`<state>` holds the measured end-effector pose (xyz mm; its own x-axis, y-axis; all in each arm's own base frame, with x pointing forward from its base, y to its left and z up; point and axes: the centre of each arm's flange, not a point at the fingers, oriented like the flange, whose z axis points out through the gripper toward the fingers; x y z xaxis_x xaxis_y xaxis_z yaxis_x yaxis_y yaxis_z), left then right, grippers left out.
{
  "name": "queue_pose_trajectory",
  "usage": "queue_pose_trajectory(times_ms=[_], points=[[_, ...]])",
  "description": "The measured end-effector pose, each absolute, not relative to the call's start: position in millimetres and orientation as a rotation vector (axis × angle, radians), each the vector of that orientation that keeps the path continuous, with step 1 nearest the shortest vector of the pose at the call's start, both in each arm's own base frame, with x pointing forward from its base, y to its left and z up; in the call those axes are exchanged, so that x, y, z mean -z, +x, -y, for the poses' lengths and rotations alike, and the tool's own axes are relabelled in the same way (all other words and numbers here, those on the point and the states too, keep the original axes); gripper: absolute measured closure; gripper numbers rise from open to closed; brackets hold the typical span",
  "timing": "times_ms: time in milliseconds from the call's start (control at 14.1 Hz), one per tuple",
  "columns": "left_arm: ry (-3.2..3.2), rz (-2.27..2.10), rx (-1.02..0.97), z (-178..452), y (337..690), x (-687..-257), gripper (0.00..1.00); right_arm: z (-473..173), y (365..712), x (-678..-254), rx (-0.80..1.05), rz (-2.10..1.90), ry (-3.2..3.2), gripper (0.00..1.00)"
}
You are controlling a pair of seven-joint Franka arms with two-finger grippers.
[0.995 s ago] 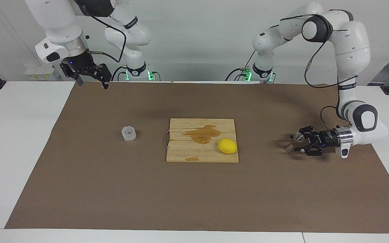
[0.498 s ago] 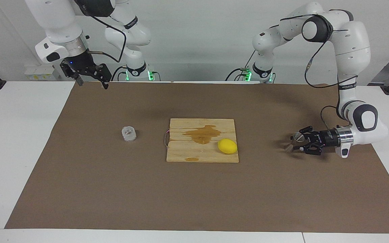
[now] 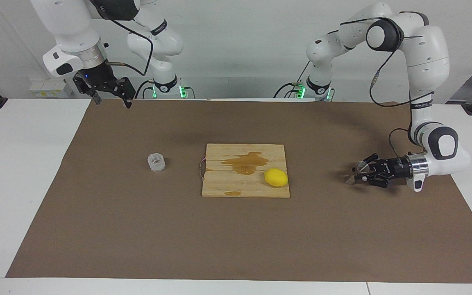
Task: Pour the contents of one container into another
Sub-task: 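Close the left gripper around the silver metal cup, then lift the metal cup with the left gripper and carry it onto the board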
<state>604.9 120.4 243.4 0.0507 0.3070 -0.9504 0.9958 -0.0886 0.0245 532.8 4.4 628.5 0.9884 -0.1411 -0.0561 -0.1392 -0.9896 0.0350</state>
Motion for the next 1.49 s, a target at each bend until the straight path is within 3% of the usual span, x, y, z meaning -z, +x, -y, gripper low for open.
queue_pose_trajectory(times_ms=[1493], points=[[1.362, -1.251, 1.124, -98, 611, -257, 0.78, -4, 533, -628, 0.091, 0.219, 3.102, 0.00]])
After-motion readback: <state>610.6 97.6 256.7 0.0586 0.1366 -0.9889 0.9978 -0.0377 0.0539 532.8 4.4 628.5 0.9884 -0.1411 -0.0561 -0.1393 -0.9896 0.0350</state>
